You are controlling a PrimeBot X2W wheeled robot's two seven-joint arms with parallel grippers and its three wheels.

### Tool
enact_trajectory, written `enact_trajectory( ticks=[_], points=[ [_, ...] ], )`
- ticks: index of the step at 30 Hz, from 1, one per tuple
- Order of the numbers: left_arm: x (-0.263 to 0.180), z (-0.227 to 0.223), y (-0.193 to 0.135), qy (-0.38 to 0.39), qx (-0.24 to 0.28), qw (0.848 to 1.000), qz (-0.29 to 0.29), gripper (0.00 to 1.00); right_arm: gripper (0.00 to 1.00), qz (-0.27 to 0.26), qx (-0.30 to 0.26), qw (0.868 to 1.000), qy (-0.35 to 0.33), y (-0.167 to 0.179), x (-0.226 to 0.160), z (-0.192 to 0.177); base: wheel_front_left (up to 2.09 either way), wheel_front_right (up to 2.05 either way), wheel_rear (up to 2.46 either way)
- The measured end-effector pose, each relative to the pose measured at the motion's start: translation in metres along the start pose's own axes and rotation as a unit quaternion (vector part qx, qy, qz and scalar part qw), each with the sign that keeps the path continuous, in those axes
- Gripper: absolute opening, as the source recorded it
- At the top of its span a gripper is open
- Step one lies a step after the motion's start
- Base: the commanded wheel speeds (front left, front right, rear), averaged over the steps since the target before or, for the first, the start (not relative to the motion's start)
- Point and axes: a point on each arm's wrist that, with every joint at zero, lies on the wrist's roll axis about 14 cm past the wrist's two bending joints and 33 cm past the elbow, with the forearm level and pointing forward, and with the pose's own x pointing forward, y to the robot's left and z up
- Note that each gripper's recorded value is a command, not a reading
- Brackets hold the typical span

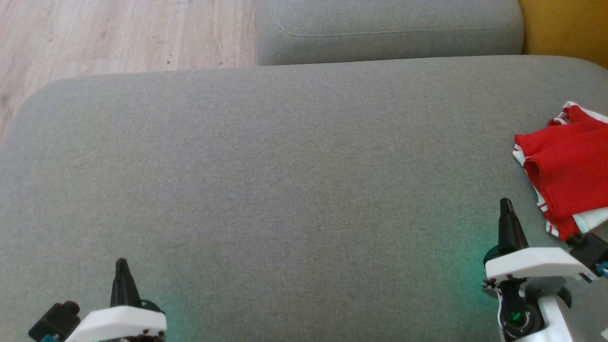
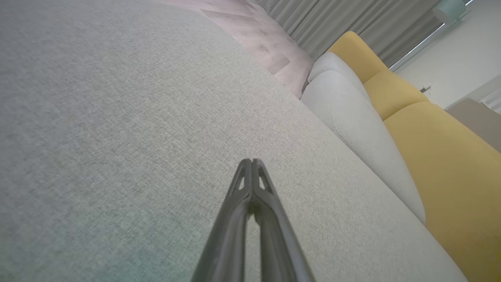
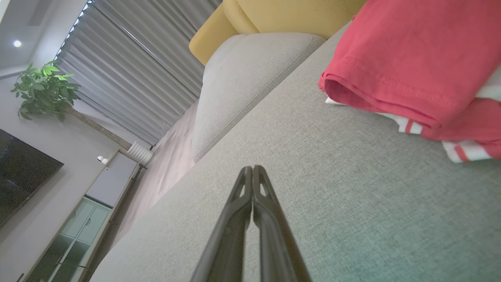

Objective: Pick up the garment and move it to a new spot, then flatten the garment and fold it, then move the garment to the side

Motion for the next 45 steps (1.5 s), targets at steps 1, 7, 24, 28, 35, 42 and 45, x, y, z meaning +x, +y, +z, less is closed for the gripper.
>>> enact_trajectory(
  ticks=[1,7,24,28,35,42,45],
  points=[
    [0.000,0.001,-0.001,0.000,-0.006,1.000,-0.001,0.00,0.00,0.000,0.006,1.000,-0.001,0.000,0.000,0.001,0.00,0.00,0.00],
    [0.002,0.003,-0.005,-0.001,-0.035,0.999,-0.006,0.00,0.00,0.000,0.037,0.999,-0.004,0.001,0.000,0.004,0.00,0.00,0.00],
    [0.005,0.007,-0.016,0.009,-0.138,0.990,-0.029,0.00,0.00,-0.002,0.145,0.989,-0.013,-0.002,-0.005,0.013,0.00,0.00,0.00],
    [0.005,0.008,-0.019,0.010,-0.161,0.986,-0.032,0.00,0.00,0.001,0.169,0.985,-0.016,-0.001,-0.005,0.017,0.00,0.00,0.00],
    [0.006,0.013,-0.023,0.010,-0.201,0.979,-0.042,0.00,0.00,0.007,0.209,0.978,-0.022,0.001,-0.006,0.022,0.00,0.00,0.00],
    [0.009,0.018,-0.030,0.010,-0.240,0.969,-0.057,0.00,0.00,0.014,0.250,0.968,-0.027,0.002,-0.006,0.028,0.00,0.00,0.00],
    [0.009,0.018,-0.032,0.012,-0.256,0.965,-0.060,0.00,0.00,0.016,0.268,0.963,-0.030,0.003,-0.007,0.031,0.00,0.00,0.00]
  ],
)
